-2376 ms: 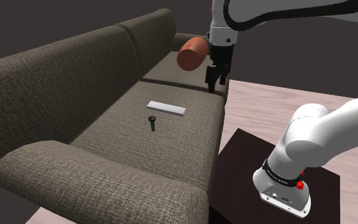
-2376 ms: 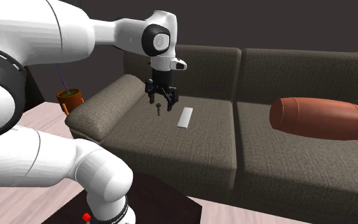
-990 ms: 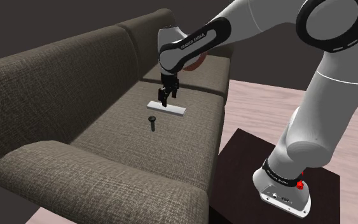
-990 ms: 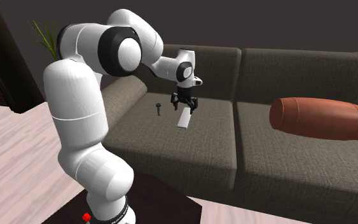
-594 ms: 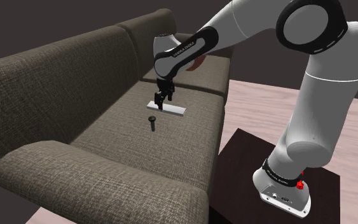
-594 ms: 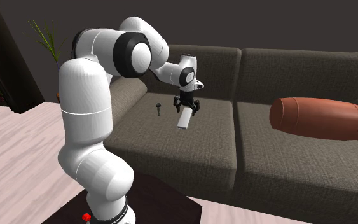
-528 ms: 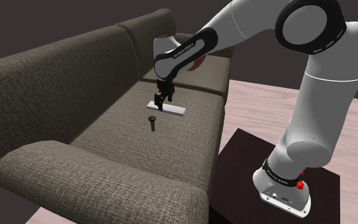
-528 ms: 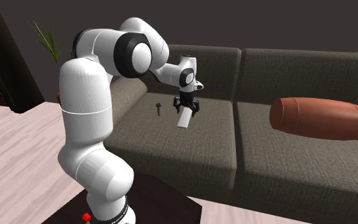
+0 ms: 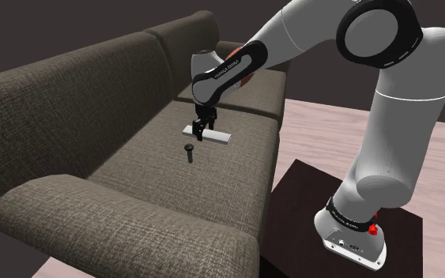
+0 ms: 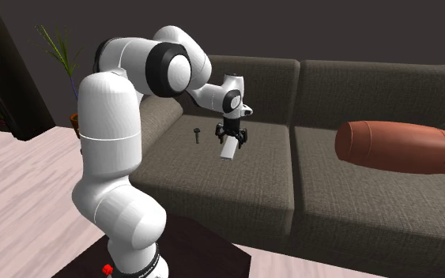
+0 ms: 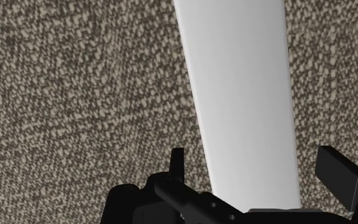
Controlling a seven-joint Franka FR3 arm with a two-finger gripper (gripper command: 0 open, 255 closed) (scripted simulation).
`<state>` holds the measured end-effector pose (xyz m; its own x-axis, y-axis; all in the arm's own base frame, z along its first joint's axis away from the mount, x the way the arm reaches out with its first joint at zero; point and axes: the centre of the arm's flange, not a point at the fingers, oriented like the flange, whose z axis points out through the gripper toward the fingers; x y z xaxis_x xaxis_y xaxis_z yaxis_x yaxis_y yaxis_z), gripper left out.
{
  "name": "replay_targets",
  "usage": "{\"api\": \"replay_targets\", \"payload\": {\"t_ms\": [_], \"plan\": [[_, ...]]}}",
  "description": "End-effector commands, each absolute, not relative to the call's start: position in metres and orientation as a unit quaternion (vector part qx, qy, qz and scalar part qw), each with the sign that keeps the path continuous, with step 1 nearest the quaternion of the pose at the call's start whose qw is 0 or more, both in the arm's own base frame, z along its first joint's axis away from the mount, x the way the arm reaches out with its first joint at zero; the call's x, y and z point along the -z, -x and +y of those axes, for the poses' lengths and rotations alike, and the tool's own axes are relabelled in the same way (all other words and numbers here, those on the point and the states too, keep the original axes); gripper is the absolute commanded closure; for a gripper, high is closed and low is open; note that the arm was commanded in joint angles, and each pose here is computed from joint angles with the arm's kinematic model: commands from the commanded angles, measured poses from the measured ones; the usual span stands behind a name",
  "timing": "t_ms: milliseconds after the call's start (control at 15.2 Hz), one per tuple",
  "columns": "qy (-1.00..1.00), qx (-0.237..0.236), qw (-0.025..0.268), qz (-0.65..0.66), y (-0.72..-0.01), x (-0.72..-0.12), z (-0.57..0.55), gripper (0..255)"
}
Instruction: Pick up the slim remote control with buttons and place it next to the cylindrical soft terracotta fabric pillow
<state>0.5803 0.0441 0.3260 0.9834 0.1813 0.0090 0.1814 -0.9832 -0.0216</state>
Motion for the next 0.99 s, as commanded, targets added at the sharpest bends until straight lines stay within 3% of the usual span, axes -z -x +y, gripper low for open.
{"api": "replay_targets", "payload": {"t_ms": [0,66,132,924], "plan": [[0.996,0.004,0.011,-0.091,-0.58,-0.326,0.044,0],[0.996,0.004,0.011,-0.091,-0.58,-0.326,0.044,0],[0.996,0.004,0.011,-0.091,-0.58,-0.326,0.044,255],[0.996,0.004,0.011,-0.091,-0.58,-0.342,0.044,255]]}}
